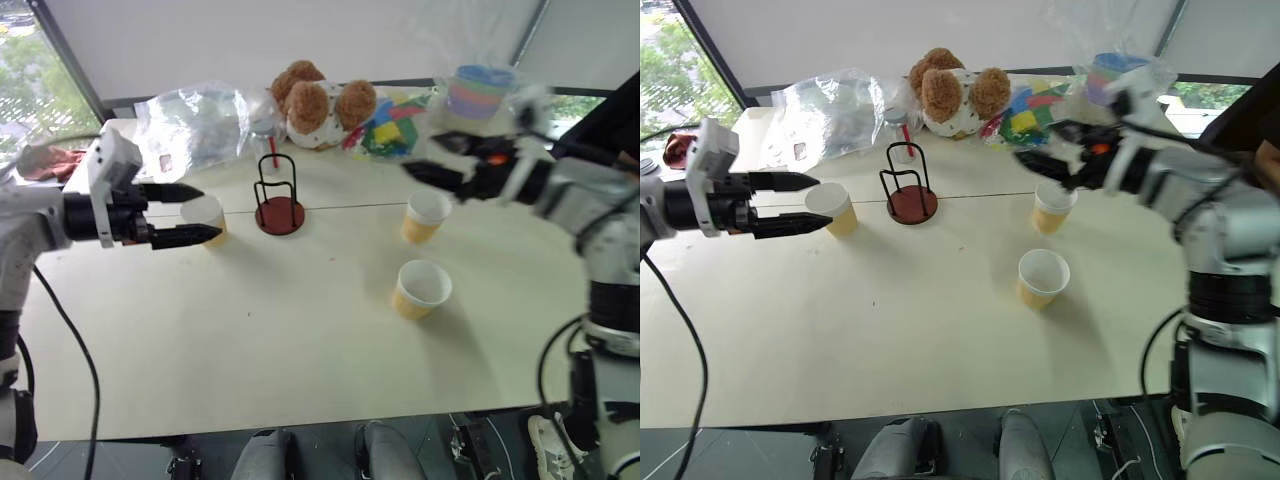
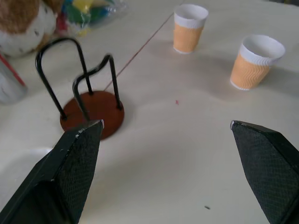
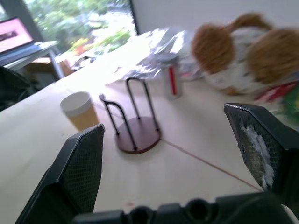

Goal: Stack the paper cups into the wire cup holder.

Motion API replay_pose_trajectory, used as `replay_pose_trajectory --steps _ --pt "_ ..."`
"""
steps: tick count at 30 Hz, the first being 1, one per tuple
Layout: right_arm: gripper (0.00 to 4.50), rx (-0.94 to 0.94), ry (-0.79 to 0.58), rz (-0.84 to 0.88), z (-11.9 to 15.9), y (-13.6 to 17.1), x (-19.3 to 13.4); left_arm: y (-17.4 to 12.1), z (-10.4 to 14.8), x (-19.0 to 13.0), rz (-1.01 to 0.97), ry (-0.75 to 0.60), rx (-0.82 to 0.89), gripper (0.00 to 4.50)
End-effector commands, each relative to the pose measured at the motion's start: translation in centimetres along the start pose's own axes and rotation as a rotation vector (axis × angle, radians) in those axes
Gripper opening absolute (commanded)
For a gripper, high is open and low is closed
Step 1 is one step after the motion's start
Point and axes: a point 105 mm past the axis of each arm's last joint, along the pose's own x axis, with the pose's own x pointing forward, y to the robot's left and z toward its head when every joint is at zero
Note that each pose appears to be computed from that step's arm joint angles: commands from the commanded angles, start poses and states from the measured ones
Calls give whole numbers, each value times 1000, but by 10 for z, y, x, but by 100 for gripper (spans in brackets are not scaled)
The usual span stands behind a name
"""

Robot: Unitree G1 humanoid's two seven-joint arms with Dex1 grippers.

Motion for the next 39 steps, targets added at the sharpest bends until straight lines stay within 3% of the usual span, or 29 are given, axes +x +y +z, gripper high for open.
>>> replay_pose_trajectory --steps 1,4,9,18,21,28,39 --pt "444 -64 -14 88 8 15 31 9 9 -18 89 -76 -14 450" --pt "444 -80 5 170 -1 29 59 12 0 -29 157 -81 -20 450" --pt "444 -70 37 103 -20 27 115 0 -22 -32 240 -146 -96 450" --pt "444 -41 28 86 -31 35 156 -9 -40 -27 272 -143 -144 450" --pt "362 -29 19 90 -32 37 160 -7 -39 -26 282 -144 -139 450" --pt "2 -31 5 139 -30 48 166 -2 -42 -23 303 -131 -125 450" --pt "2 -101 16 189 -30 57 169 3 -45 -17 317 -140 -118 450"
